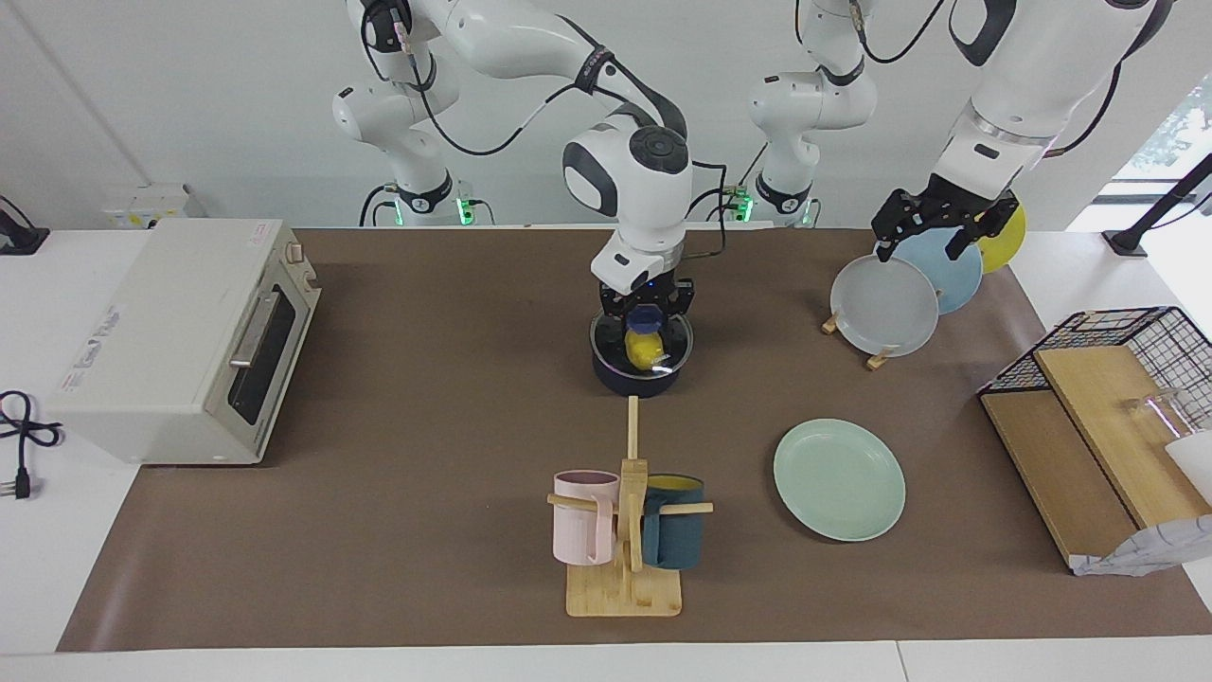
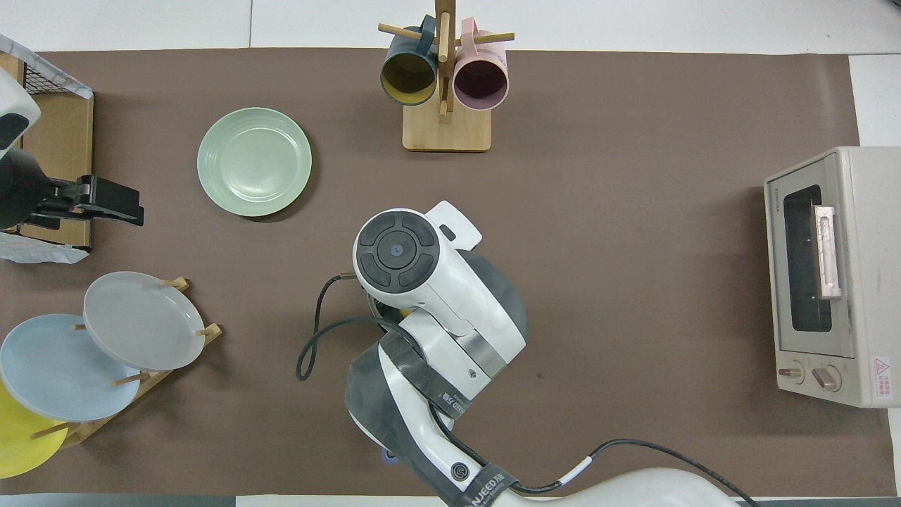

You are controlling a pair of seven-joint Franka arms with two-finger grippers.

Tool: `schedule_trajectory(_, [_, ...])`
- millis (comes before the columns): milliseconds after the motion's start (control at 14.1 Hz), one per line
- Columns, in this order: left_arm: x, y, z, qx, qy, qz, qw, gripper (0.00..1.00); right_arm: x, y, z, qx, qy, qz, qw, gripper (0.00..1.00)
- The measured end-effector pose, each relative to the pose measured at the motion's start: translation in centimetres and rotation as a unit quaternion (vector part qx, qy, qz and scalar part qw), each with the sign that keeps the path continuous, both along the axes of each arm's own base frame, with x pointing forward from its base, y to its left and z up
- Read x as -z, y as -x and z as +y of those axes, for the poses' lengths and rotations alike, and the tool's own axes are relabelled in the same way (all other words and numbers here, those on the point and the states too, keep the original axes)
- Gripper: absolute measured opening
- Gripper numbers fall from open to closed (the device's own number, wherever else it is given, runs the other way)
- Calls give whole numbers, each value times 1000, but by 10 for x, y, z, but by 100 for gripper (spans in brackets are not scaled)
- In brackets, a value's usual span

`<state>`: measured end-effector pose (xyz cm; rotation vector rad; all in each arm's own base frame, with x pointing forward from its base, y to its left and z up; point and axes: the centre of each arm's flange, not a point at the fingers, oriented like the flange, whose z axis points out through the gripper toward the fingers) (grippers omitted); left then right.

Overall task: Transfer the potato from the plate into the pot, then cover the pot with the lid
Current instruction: 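Lower the glass lid onto the pot with the right gripper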

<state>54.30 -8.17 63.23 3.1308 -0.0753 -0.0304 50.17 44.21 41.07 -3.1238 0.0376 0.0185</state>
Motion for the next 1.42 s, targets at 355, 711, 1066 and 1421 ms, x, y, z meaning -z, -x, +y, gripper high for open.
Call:
schedule_trajectory(355, [0, 0, 0, 0, 0, 0, 1000, 100, 4, 7, -1, 0, 3, 5, 1000, 66])
schedule_trajectory(711, [0, 0, 0, 0, 0, 0, 1000, 100, 6, 10, -1, 17, 7, 9, 1000, 66])
schedule_trajectory(1066, [-1, 0, 0, 0, 0, -1, 1000, 100, 6, 10, -1, 17, 7, 10, 1000, 66])
schedule_trajectory(1421, [-1, 1, 0, 0, 0, -1, 1000, 100, 4, 10, -1, 17, 6, 8, 1000, 96])
